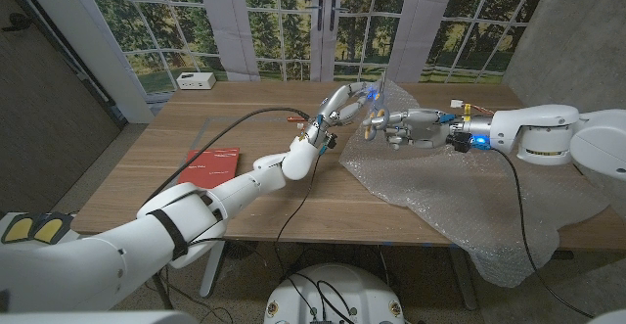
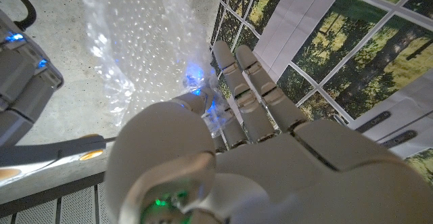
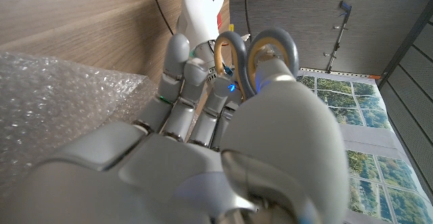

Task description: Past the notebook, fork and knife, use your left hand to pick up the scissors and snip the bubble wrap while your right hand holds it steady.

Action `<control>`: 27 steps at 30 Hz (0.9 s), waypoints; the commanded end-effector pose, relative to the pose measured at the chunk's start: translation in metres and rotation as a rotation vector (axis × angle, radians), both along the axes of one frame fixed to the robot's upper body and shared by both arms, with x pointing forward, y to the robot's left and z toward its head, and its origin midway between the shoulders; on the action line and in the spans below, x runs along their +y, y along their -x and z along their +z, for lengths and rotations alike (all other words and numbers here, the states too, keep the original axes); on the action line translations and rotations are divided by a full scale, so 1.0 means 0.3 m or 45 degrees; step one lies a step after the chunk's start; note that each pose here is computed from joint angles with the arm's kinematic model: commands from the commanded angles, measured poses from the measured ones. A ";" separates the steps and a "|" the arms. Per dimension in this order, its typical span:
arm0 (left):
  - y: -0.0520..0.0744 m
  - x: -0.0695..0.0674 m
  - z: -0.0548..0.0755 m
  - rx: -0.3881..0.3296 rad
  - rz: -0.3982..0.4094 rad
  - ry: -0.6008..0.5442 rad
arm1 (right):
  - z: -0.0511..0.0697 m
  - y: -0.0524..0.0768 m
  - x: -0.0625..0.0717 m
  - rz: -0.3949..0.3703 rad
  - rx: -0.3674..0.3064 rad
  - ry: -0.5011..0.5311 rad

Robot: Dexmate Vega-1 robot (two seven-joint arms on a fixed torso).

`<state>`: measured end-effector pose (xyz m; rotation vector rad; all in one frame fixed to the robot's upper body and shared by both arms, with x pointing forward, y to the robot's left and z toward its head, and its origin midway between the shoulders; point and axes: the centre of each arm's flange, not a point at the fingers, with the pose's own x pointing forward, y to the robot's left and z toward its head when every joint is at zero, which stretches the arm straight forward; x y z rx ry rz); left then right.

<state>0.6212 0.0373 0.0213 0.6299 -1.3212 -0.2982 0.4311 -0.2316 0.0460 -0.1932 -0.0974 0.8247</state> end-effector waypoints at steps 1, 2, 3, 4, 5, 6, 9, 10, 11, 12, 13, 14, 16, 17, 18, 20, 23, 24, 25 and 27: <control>-0.008 -0.008 -0.007 0.011 0.009 -0.010 | 0.014 0.000 -0.025 -0.014 -0.027 -0.022; -0.008 -0.009 -0.008 0.012 0.010 -0.011 | 0.014 0.000 -0.027 -0.013 -0.025 -0.023; -0.007 -0.010 -0.009 0.013 0.011 -0.011 | 0.017 0.001 -0.030 -0.015 -0.031 -0.017; -0.007 -0.011 -0.009 0.014 0.010 -0.010 | 0.018 0.002 -0.033 -0.018 -0.032 -0.019; -0.007 -0.013 -0.009 0.014 0.010 -0.010 | 0.018 0.002 -0.036 -0.015 -0.033 -0.023; -0.007 -0.014 -0.009 0.014 0.011 -0.011 | 0.020 0.003 -0.039 -0.021 -0.033 -0.022; -0.006 -0.016 -0.012 0.016 0.011 -0.016 | 0.022 0.006 -0.045 -0.028 -0.039 -0.030; -0.006 -0.017 -0.014 0.019 0.010 -0.017 | 0.022 0.008 -0.048 -0.032 -0.052 -0.023; -0.005 -0.016 -0.017 0.020 0.011 -0.017 | 0.022 0.009 -0.049 -0.029 -0.048 -0.029; -0.004 -0.016 -0.019 0.022 0.012 -0.017 | 0.023 0.010 -0.051 -0.030 -0.057 -0.023; -0.003 -0.016 -0.021 0.023 0.012 -0.017 | 0.024 0.011 -0.053 -0.035 -0.056 -0.021; -0.002 -0.015 -0.022 0.024 0.013 -0.017 | 0.024 0.011 -0.054 -0.032 -0.052 -0.024; 0.000 -0.015 -0.023 0.023 0.013 -0.014 | 0.022 0.012 -0.054 -0.030 -0.043 -0.021; 0.001 -0.015 -0.022 0.021 0.014 -0.013 | 0.021 0.012 -0.054 -0.023 -0.046 -0.018; 0.002 -0.014 -0.021 0.019 0.015 -0.010 | 0.019 0.012 -0.052 -0.025 -0.042 -0.013; 0.004 -0.012 -0.019 0.019 0.017 -0.005 | 0.014 0.010 -0.047 -0.008 -0.035 -0.006; 0.006 -0.010 -0.018 0.018 0.017 -0.002 | 0.006 0.008 -0.038 0.006 -0.022 0.000; 0.007 -0.010 -0.017 0.016 0.017 -0.001 | 0.004 0.007 -0.036 0.004 -0.016 -0.002; 0.008 -0.010 -0.017 0.015 0.017 0.000 | 0.001 0.006 -0.034 0.009 -0.009 -0.004; 0.010 -0.008 -0.017 0.014 0.017 0.001 | -0.002 0.005 -0.032 0.010 -0.012 0.000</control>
